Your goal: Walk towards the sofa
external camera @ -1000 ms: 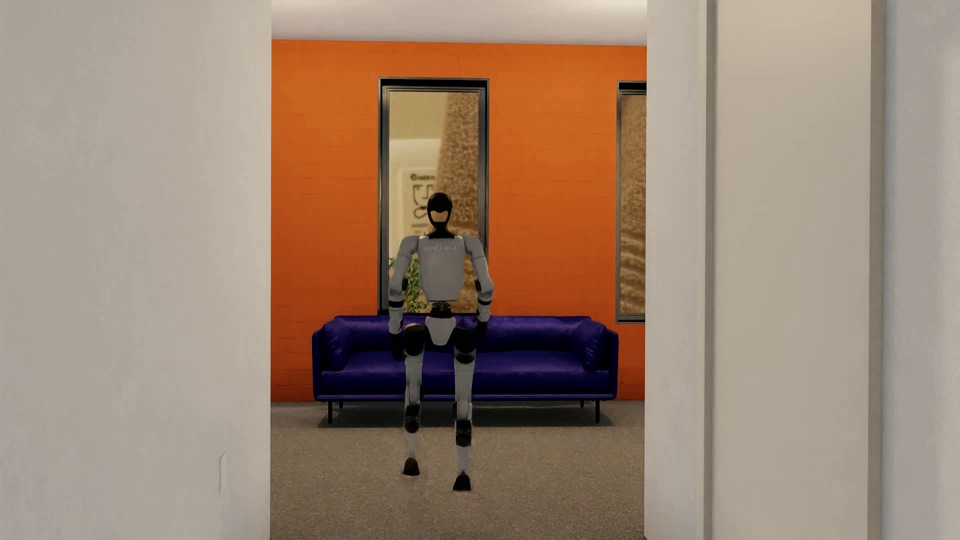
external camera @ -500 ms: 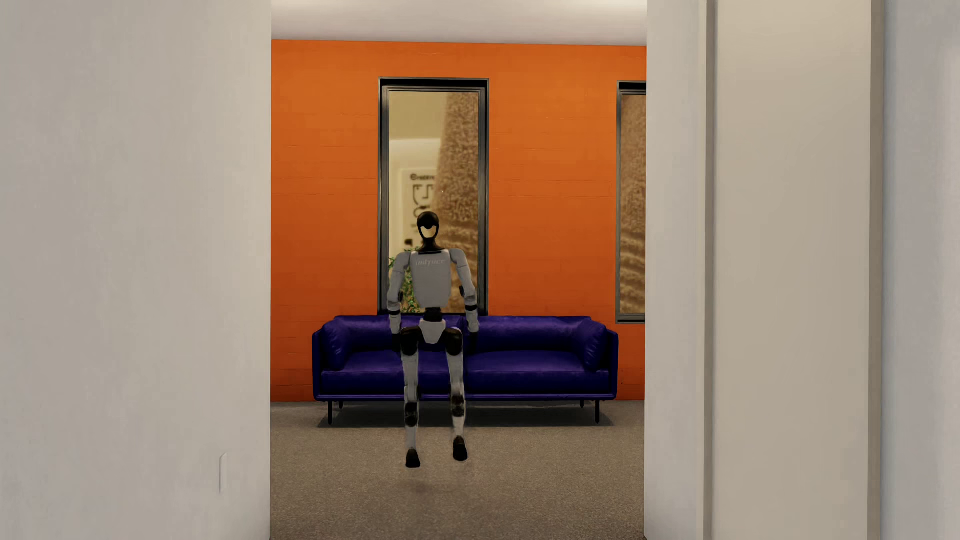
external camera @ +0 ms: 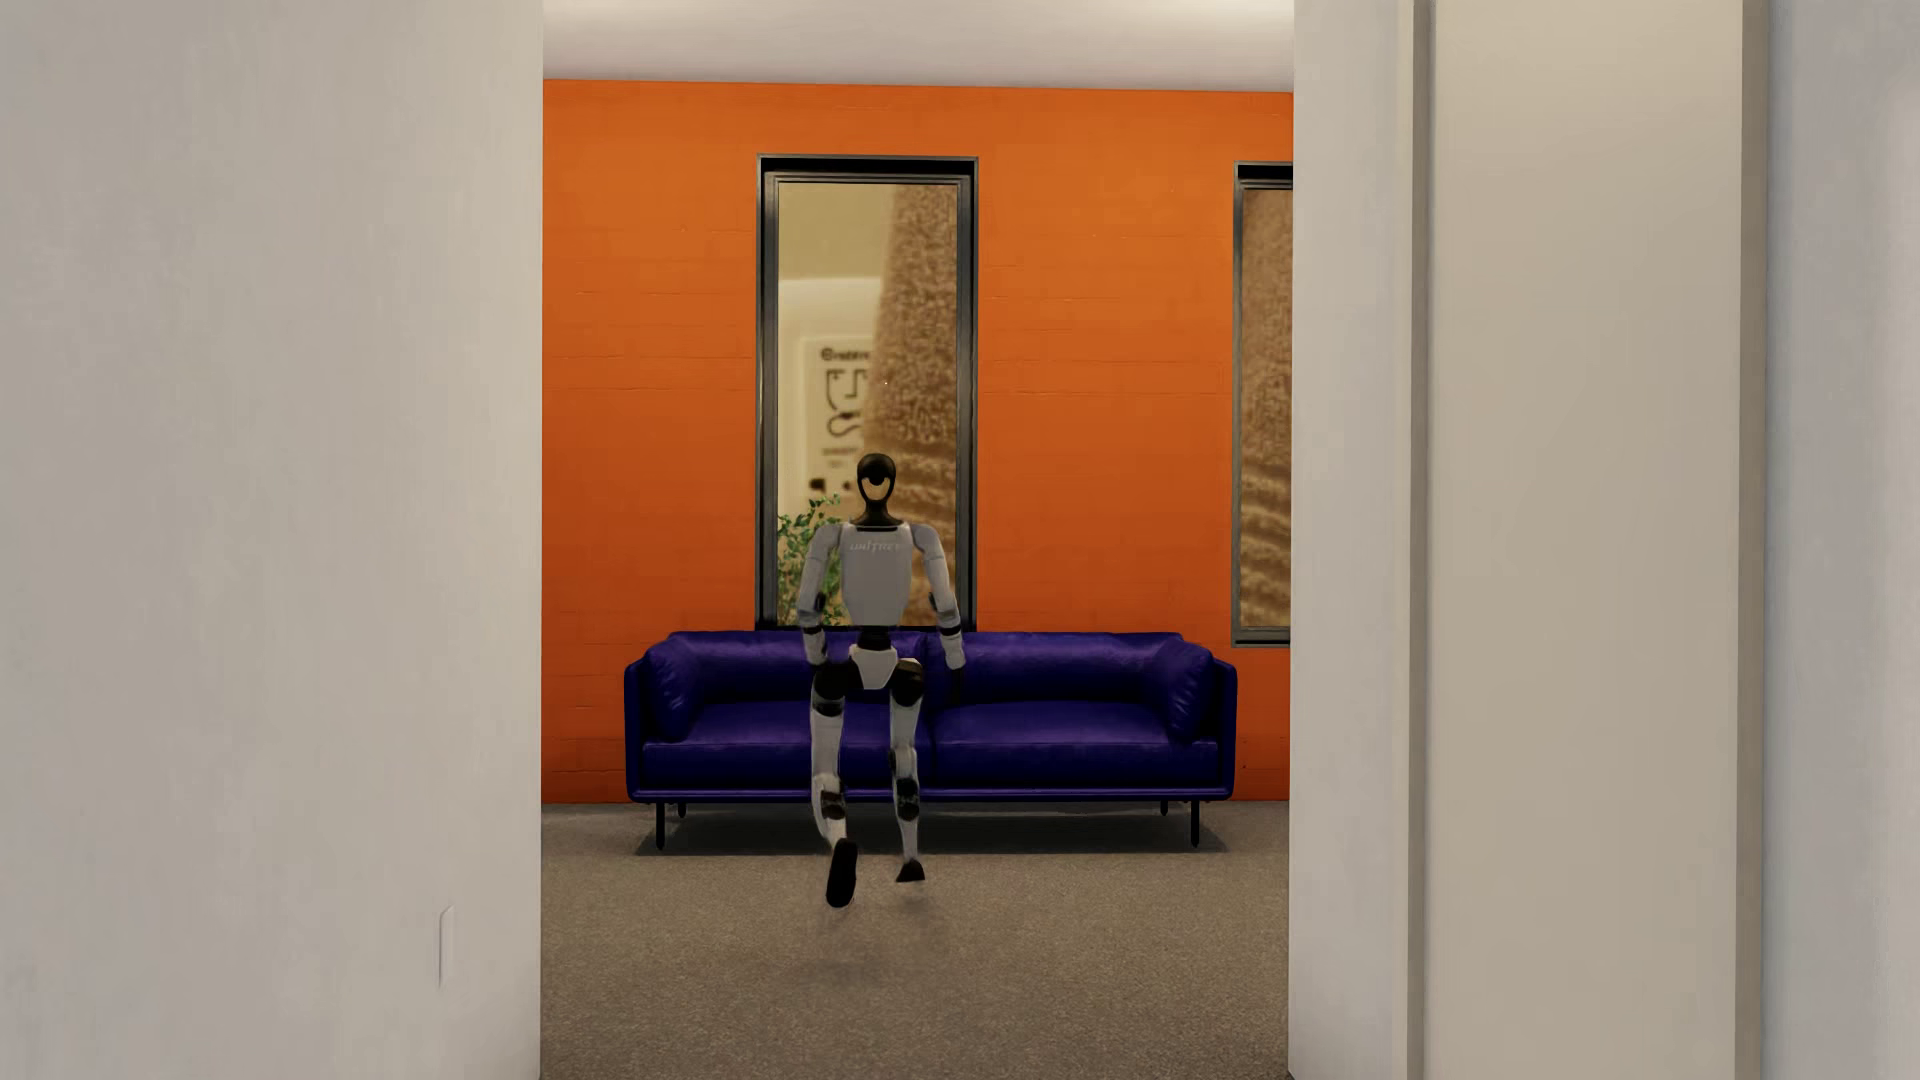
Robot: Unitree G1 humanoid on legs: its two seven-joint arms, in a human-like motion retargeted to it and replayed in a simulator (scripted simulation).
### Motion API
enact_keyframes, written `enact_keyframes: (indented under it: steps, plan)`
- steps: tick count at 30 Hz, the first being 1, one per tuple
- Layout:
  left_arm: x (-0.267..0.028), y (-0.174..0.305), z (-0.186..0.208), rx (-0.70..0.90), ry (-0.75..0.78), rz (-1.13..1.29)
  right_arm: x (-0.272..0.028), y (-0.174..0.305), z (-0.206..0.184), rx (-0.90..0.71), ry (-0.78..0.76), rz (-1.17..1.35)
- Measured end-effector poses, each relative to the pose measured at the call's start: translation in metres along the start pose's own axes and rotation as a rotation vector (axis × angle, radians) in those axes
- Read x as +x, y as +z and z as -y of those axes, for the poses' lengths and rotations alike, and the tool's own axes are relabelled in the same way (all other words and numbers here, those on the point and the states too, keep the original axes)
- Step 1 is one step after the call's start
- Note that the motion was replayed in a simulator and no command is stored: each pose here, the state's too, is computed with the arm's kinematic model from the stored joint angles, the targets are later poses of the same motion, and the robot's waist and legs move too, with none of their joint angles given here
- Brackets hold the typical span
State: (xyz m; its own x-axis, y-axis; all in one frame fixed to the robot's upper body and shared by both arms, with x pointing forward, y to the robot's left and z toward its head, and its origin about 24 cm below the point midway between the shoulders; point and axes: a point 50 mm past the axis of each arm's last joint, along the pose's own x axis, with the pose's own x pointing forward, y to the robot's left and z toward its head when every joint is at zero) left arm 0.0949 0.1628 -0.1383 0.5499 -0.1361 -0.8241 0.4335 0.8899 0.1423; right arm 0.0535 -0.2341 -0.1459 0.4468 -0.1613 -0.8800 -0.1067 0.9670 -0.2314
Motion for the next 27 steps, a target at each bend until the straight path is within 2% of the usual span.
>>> enact_keyframes:
  steps: [1, 5, 9, 10, 14, 19, 22, 27]
  plan:
    - [0.000, -0.011, 0.002, 0.029, -0.018, -0.050, 0.003, 0.027, 0.002, 0.022, -0.013, 0.096]
    - [-0.011, -0.041, -0.008, -0.035, 0.040, -0.151, -0.005, 0.106, 0.008, 0.028, -0.028, 0.406]
    - [-0.020, -0.053, -0.011, -0.081, 0.071, -0.175, -0.015, 0.124, 0.006, 0.013, -0.022, 0.497]
    - [-0.022, -0.057, -0.012, -0.116, 0.091, -0.187, -0.014, 0.122, 0.002, 0.007, -0.006, 0.489]
    - [-0.022, -0.060, 0.001, -0.048, 0.020, -0.207, -0.005, 0.097, -0.020, -0.059, 0.072, 0.380]
    - [-0.008, -0.028, -0.006, -0.023, 0.028, -0.101, -0.004, 0.008, -0.045, -0.130, 0.166, 0.052]
    - [-0.004, -0.009, -0.007, -0.024, 0.029, -0.022, -0.009, -0.025, -0.045, -0.160, 0.179, -0.072]
    - [-0.005, -0.007, -0.002, -0.009, 0.009, -0.011, -0.007, -0.023, -0.041, -0.134, 0.158, -0.074]
